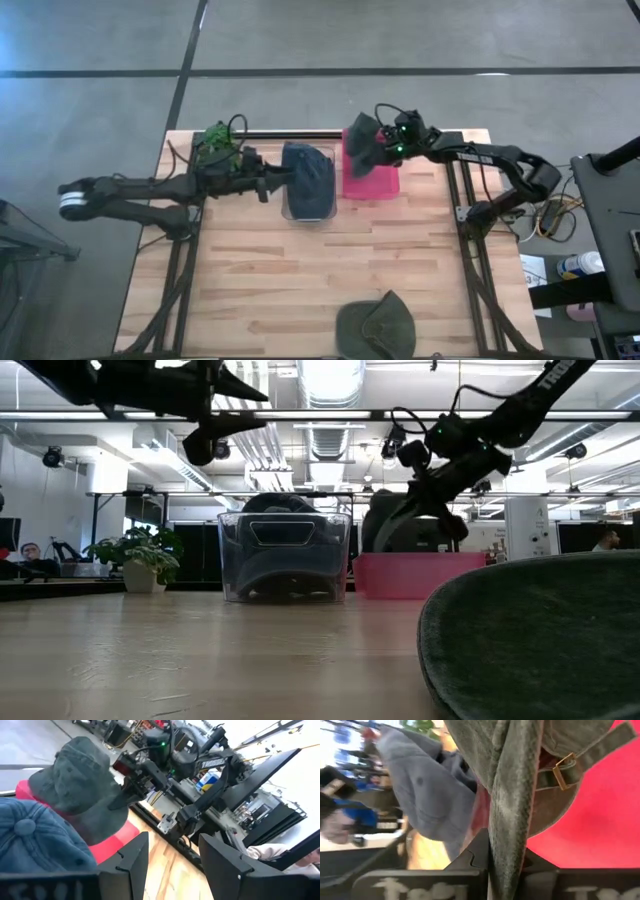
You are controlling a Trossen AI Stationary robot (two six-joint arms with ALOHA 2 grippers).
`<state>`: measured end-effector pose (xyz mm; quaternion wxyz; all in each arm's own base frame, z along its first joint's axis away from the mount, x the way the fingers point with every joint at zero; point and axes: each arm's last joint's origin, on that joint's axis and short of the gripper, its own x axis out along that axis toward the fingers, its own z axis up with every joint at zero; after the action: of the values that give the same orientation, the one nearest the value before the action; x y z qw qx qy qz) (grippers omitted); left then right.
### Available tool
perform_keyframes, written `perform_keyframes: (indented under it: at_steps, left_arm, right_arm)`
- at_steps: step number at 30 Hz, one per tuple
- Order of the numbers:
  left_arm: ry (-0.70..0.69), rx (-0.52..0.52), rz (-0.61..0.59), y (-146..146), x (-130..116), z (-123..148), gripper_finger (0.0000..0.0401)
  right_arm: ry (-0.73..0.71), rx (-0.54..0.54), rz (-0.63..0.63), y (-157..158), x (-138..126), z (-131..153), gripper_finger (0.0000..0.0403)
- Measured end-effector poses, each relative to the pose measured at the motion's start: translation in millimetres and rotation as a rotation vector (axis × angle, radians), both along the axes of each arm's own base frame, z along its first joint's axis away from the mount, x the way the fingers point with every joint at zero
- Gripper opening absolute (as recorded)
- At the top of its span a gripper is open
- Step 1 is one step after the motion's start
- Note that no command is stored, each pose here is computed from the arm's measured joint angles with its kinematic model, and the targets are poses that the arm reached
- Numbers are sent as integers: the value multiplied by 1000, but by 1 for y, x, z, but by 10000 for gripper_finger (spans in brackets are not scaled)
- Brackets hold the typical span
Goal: Pick & Place hat
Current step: Put the left green cap into the red bin
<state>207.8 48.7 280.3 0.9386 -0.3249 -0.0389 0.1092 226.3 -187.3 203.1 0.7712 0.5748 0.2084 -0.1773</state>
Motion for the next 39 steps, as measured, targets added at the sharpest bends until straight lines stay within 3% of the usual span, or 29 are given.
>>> perform_keyframes:
  at_steps: [6,13,20,31,34,39]
  left_arm:
    - [-11,7,0,0,-2,0,167]
    - [-9,41,4,0,-2,1,167]
    - [-5,41,4,1,-2,1,167]
    - [-13,9,-3,0,-2,1,167]
    - [-15,6,-3,0,-2,1,167]
    - [-19,-9,-3,0,-2,1,167]
  right_arm:
    - [-190,102,11,0,3,-13,13]
    - [-136,227,-77,5,-11,-42,13]
    - [-121,256,-128,4,-17,-40,20]
    - [69,327,-113,8,-20,-34,139]
    - [148,301,-119,9,-23,-22,151]
    - [397,237,-64,17,-35,0,154]
